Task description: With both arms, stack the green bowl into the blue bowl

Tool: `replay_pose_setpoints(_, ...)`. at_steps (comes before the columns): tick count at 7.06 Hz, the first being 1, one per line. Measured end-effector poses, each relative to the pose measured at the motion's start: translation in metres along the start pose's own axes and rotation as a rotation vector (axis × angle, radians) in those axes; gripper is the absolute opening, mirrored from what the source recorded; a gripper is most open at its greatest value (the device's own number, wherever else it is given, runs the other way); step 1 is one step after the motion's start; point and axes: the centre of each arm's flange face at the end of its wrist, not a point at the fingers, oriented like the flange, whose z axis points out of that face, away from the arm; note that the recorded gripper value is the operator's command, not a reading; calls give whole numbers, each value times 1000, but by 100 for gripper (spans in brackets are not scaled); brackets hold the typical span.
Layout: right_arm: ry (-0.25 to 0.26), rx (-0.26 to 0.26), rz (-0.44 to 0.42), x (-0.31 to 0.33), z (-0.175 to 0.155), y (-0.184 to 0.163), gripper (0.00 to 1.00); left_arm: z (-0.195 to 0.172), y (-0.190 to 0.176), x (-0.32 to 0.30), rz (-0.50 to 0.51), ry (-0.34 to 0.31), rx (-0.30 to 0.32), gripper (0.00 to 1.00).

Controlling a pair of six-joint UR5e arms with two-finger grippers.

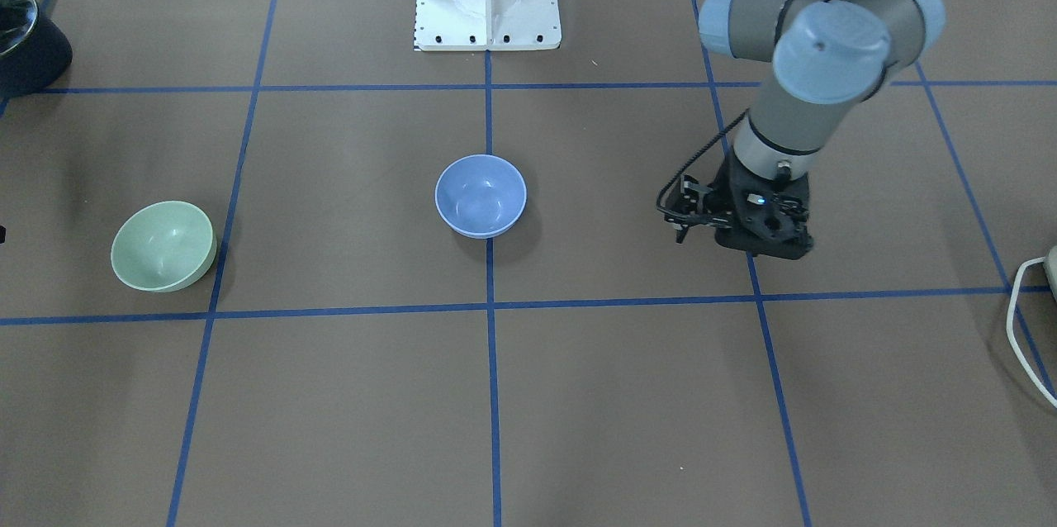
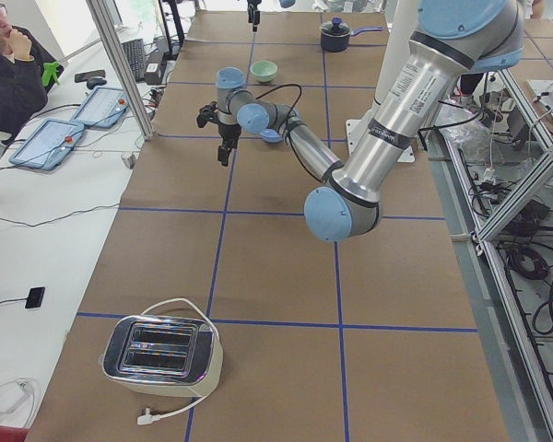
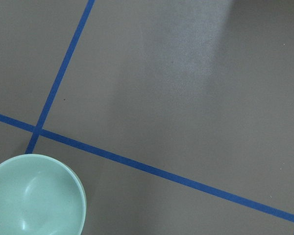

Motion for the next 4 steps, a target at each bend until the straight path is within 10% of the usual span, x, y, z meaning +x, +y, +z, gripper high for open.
replay_pose_setpoints(4, -1, -13, 13, 6, 3, 12, 100, -37, 62, -282, 94, -29, -96, 98)
